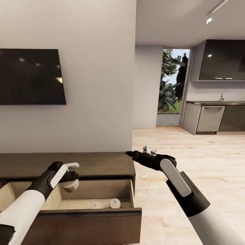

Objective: Place each of the two pumpkins and all three candles from the living room inside a cabinet in the living room (use any cabinet), then make sure every cabinet is closed, and position the cauldron so it is next to a table in the living room.

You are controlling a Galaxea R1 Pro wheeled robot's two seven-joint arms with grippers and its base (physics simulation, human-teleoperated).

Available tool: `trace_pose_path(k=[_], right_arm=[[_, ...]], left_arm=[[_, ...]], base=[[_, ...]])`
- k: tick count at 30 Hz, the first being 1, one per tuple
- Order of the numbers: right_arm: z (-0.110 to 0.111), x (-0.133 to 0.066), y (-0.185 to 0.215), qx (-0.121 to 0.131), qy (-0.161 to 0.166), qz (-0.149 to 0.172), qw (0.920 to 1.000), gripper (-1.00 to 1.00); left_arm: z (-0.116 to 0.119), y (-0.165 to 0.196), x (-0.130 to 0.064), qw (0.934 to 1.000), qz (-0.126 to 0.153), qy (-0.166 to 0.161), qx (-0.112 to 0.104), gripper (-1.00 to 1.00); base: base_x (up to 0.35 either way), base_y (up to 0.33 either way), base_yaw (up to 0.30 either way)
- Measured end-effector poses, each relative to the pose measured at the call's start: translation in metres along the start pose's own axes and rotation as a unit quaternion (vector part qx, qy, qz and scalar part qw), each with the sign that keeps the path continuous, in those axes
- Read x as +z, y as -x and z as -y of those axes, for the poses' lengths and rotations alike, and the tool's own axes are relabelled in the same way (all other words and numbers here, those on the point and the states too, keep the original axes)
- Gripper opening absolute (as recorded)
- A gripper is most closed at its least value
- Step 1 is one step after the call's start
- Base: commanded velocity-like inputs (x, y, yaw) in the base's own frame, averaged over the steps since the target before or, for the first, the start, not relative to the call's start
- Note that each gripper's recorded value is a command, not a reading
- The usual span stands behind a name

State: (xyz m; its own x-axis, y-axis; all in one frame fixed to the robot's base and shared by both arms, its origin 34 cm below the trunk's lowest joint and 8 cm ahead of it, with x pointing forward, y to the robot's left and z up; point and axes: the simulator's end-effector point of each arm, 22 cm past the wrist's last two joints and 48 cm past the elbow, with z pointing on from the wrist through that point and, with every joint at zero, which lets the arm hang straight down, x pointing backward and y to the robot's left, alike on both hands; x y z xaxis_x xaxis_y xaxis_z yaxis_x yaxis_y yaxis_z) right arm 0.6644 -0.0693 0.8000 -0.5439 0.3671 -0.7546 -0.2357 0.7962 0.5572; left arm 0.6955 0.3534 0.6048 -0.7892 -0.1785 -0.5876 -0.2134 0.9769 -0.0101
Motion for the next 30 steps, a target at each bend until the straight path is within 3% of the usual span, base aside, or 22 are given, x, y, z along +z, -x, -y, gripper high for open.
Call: trace_pose_path(k=[15, 22, 26, 30], right_arm=[[0.019, 0.004, -0.031, -0.001, -0.003, -0.001, 1.0000, 1.00], [0.043, 0.006, -0.055, 0.013, -0.012, -0.004, 0.9998, 1.00], [0.073, 0.001, -0.057, 0.052, -0.025, 0.008, 0.9983, 1.00], [0.118, -0.009, -0.059, 0.109, -0.047, 0.025, 0.9926, 1.00]], left_arm=[[-0.003, -0.026, 0.023, 1.0000, 0.001, 0.001, 0.000, -1.00], [-0.003, -0.038, 0.033, 1.0000, 0.003, 0.001, 0.000, -1.00], [-0.004, -0.045, 0.039, 1.0000, 0.003, 0.001, 0.001, -1.00], [-0.005, -0.052, 0.045, 1.0000, 0.001, 0.002, 0.001, -1.00]], base=[[0.000, 0.000, 0.000], [0.000, 0.000, 0.000], [0.000, 0.000, 0.000], [0.000, 0.000, 0.000]])
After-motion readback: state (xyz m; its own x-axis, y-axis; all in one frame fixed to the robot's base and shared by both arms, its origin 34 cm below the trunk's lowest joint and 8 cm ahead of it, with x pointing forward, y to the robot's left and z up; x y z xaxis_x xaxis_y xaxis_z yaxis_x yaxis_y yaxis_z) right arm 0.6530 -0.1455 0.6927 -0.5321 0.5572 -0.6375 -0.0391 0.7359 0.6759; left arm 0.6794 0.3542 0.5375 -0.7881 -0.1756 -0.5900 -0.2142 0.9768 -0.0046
